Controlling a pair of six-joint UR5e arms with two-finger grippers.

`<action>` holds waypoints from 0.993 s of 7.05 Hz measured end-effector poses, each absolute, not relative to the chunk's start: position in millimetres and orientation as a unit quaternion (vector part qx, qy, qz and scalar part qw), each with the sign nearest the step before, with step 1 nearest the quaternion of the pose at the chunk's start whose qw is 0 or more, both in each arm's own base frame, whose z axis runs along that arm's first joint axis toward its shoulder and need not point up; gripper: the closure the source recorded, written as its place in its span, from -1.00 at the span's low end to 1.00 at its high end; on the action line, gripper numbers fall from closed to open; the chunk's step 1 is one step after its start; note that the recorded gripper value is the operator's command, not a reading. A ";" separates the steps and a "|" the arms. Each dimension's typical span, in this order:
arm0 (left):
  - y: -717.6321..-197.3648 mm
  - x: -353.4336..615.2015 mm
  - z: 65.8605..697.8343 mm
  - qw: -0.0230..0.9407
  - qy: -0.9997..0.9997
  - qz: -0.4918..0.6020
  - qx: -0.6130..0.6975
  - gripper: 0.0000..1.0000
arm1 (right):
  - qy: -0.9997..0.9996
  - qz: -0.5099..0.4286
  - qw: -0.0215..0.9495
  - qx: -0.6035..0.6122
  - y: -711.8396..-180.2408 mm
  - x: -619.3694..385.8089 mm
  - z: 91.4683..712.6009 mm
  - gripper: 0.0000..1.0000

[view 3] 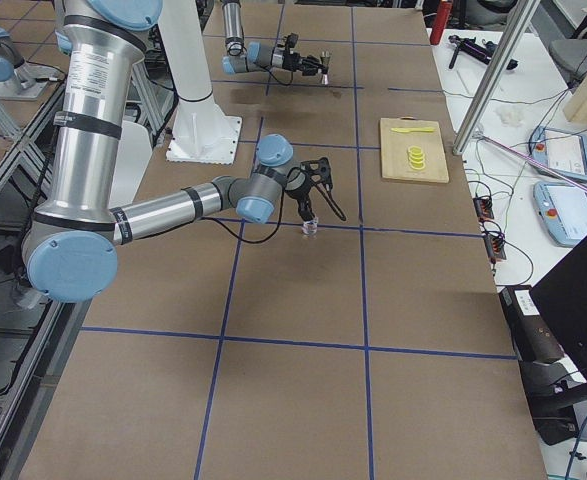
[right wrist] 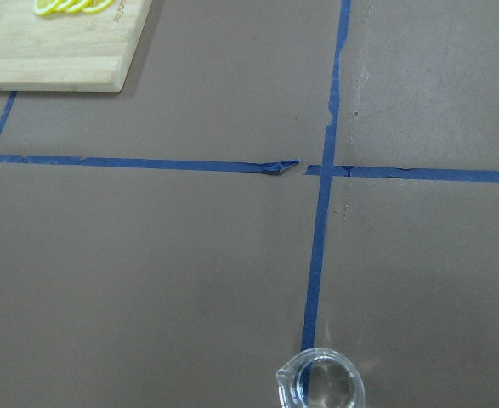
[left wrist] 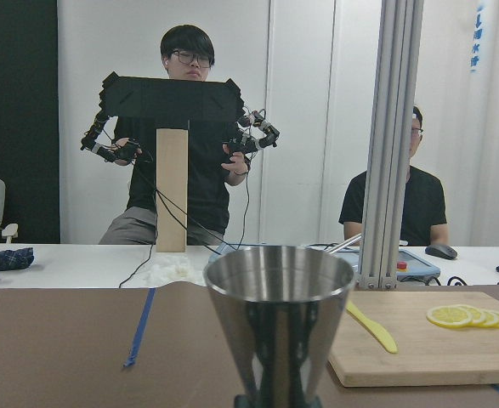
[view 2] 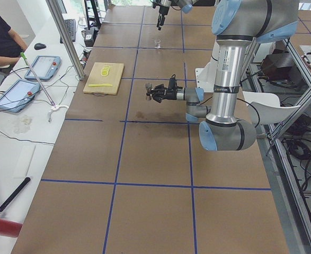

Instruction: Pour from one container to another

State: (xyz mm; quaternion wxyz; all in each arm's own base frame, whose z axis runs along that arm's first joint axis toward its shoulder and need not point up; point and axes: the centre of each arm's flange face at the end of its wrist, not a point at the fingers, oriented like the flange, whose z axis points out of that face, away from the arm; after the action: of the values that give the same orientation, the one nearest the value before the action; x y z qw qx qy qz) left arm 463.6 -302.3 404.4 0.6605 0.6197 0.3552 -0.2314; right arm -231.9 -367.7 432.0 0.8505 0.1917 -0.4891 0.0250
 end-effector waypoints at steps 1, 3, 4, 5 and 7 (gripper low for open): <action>-301.7 467.0 401.6 0.660 0.358 -0.231 0.619 1.00 | -0.478 0.039 0.852 0.210 -361.0 -243.9 429.6 -1.00; -300.0 469.1 401.5 0.662 0.362 -0.223 0.617 1.00 | -0.447 0.060 0.857 0.250 -340.4 -274.5 434.2 -1.00; -299.1 470.6 401.9 0.668 0.361 -0.205 0.618 1.00 | -0.431 0.064 0.858 0.272 -327.1 -289.8 437.4 -1.00; -298.0 473.1 398.5 0.673 0.358 -0.181 0.622 1.00 | -0.412 0.064 0.858 0.299 -311.5 -305.2 440.7 -1.00; -294.4 478.6 388.0 0.672 0.377 -0.151 0.620 1.00 | -0.389 0.085 0.850 0.346 -282.3 -327.7 445.7 -1.00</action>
State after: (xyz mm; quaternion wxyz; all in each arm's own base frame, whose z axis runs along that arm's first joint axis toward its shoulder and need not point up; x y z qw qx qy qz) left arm 478.6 -294.4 388.0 0.6717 0.6197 0.3769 -0.1508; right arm -327.7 -282.3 445.7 0.8495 0.3460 -0.3891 0.0846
